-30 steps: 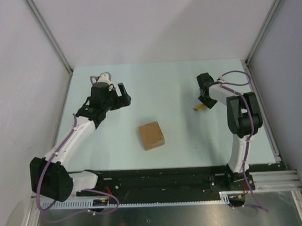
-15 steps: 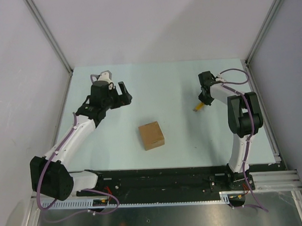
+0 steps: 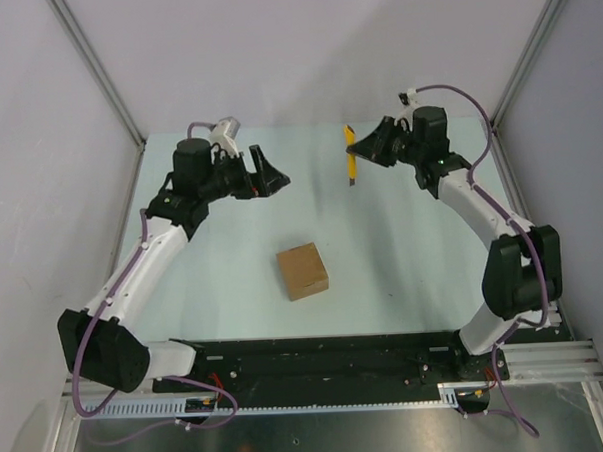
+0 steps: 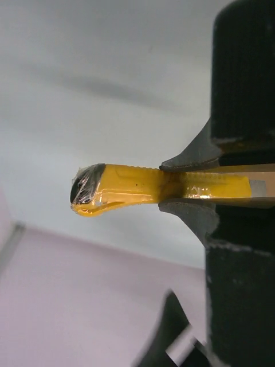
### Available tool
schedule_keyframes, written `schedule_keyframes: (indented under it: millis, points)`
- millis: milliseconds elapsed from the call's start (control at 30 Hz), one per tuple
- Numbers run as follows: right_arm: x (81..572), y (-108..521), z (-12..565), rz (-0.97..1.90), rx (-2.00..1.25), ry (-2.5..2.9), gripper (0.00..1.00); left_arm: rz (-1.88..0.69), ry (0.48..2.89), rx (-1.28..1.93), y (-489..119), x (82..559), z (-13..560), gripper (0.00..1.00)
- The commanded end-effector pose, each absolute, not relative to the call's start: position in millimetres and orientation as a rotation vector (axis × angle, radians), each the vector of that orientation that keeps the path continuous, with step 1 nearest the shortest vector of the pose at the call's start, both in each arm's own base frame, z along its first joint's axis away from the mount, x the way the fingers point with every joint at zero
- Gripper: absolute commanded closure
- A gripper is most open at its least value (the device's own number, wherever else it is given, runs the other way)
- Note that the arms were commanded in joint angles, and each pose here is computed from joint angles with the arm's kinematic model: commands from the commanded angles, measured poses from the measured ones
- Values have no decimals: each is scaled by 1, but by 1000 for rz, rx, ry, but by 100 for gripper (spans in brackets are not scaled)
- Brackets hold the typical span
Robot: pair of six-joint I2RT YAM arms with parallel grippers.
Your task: Unpack the express box
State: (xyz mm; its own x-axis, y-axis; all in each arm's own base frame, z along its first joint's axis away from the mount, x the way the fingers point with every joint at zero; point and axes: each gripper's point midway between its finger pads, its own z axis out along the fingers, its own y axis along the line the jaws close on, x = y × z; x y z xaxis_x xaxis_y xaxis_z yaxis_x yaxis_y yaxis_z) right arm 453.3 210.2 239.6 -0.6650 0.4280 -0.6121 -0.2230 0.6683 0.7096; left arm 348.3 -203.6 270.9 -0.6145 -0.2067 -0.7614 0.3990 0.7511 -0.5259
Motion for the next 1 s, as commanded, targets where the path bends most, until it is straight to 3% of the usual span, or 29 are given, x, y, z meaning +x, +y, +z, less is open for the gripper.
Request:
schedule_keyframes:
  millis: [0,333,767,800,967]
  points:
    - [419,240,337,1274,-106,1791,100,-1126,1860,426,-241,326,335,5]
    - [353,249,435,1402,-332,1508,100,-1433,1679,756,-292,282,400,3]
    - [281,240,518,1570,-587,1133,100,-1691,1462,915,-307,213,481,2]
    - [275,239,521,1616,-589,1132,100,-1689,1317,961,-305,207,499,3]
    - [252,233,535,1666,-656,1014,100,-1772,1243,927,-310,198,511,2]
